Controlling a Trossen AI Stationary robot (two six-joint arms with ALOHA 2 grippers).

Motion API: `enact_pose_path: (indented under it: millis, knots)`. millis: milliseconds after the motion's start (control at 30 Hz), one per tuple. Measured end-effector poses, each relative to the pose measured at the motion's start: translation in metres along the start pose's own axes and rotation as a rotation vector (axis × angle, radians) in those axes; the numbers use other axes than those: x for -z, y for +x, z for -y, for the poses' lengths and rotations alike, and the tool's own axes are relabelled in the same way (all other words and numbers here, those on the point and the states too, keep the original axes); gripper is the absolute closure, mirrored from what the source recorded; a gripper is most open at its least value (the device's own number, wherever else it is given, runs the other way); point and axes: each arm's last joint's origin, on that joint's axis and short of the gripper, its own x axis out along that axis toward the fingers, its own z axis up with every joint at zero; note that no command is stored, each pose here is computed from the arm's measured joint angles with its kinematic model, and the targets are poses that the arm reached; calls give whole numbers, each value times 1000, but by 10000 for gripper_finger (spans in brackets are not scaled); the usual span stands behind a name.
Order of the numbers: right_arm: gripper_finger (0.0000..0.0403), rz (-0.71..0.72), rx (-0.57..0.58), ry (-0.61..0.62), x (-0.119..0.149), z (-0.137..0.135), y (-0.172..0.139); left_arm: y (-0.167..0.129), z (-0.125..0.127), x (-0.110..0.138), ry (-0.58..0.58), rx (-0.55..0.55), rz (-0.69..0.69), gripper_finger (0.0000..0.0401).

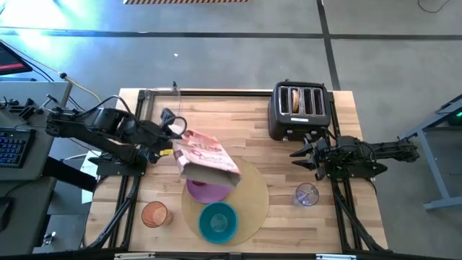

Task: Arrange a breakfast setting
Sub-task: Pour the cereal from the red cereal box into the blue bowl

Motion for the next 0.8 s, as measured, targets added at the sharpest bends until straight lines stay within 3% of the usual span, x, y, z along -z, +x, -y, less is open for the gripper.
enact_pose_path:
  millis: [800]
  knots:
    - [288,0,0,0,0,0,0,7,34,-41,438,-96,-72,401]
